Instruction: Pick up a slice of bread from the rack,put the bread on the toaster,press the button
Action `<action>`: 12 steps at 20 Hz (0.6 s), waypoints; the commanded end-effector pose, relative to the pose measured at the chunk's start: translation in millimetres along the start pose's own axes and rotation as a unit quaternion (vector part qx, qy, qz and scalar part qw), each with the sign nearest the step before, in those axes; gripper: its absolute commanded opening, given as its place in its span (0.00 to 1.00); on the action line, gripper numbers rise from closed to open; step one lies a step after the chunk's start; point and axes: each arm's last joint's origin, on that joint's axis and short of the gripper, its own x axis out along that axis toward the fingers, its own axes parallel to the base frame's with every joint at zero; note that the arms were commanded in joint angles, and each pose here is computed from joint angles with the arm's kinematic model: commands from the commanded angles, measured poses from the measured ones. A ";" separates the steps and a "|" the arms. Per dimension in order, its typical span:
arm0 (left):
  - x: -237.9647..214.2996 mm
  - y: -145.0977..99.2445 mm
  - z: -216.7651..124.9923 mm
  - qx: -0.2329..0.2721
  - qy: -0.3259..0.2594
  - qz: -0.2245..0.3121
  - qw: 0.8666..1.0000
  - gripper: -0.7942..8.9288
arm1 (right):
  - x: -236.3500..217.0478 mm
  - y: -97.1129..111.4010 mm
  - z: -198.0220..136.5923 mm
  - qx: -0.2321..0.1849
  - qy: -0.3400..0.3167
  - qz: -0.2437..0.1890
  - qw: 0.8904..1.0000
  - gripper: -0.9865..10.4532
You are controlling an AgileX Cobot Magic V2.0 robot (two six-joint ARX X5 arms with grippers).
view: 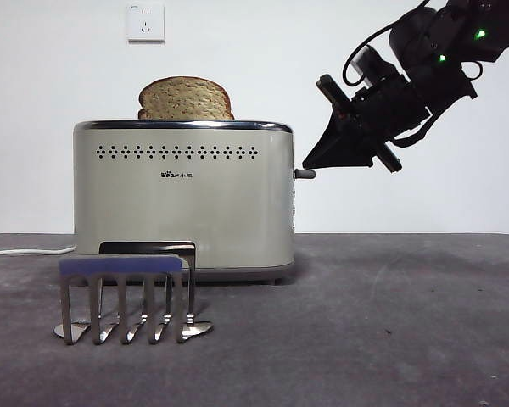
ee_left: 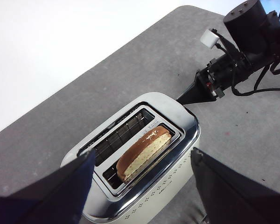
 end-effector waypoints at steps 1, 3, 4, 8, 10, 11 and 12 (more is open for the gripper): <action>-1.1 -0.4 1.0 -0.004 -0.003 -0.001 1.000 0.44 | 13.1 -7.7 -10.3 0.001 0.016 -0.001 1.000 0.08; -1.1 -0.5 0.6 -0.005 -0.001 -0.002 1.000 0.44 | 20.1 -14.7 -17.3 0.009 0.026 -0.013 1.000 0.08; -0.9 -0.6 0.2 -0.005 0.001 -0.002 1.000 0.44 | 22.9 -17.6 -20.3 0.013 0.031 -0.015 0.999 0.08; -0.9 -0.9 -0.8 -0.005 0.006 -0.003 1.000 0.44 | 34.9 -28.7 -34.3 0.029 0.052 -0.017 0.998 0.08; -0.9 -0.9 -0.9 -0.005 0.007 -0.003 1.000 0.44 | 41.6 -35.4 -44.4 0.042 0.071 -0.020 0.996 0.08; -1.0 -1.0 -1.3 -0.006 0.009 -0.004 1.000 0.44 | 44.9 -38.9 -50.1 0.049 0.082 -0.022 0.995 0.08; -1.0 -1.1 -1.5 -0.006 0.010 -0.004 1.000 0.44 | 48.3 -42.4 -55.8 0.054 0.092 -0.023 0.994 0.08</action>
